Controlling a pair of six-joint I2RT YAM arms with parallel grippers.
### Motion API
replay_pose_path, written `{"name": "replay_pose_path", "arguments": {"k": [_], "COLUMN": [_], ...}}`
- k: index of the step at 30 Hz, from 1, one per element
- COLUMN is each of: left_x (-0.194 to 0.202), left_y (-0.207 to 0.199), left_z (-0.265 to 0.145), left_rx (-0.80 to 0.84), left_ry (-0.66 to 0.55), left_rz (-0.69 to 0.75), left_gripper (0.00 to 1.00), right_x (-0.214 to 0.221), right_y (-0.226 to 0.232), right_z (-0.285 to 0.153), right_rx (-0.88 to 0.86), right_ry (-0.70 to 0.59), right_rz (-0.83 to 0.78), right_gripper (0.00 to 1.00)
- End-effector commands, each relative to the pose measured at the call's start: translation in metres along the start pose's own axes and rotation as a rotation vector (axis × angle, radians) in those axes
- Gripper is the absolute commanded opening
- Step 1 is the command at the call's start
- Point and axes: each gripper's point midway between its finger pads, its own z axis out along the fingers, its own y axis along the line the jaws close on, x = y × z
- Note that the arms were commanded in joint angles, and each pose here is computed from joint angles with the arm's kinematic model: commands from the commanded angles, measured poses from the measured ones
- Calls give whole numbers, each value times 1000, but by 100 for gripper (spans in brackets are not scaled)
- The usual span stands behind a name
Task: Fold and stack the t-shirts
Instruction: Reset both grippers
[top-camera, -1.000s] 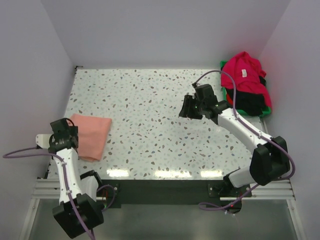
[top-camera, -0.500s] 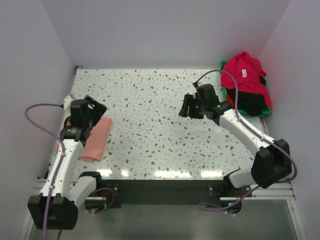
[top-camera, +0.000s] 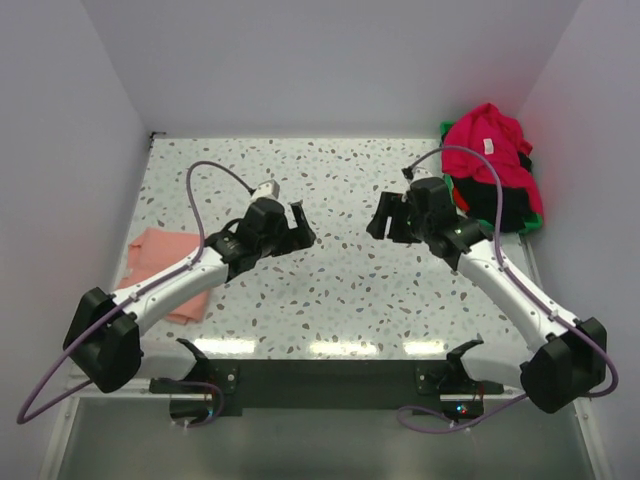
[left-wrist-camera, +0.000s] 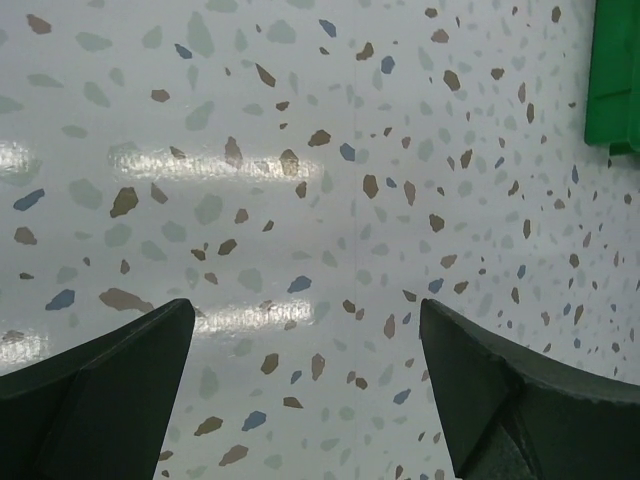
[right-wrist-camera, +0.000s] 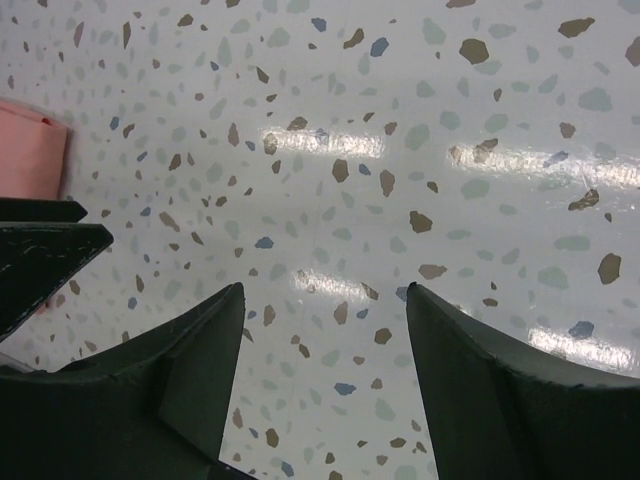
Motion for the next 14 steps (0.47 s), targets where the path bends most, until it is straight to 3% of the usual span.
{"name": "replay_pose_path", "arguments": {"k": [1, 14], "left_x": [-17, -32], "left_y": [-37, -61], "left_z": [-4, -35], "left_rx": [155, 281], "left_ry": [-35, -45], "left_rz": [64, 193], "left_gripper": [100, 100], "right_x": [-3, 17], "right_y": [-8, -35], "right_z": [-12, -32], "right_rx": [30, 107], "right_ry": [-55, -107], "right_rz": [-1, 19], "right_gripper": [70, 70]}}
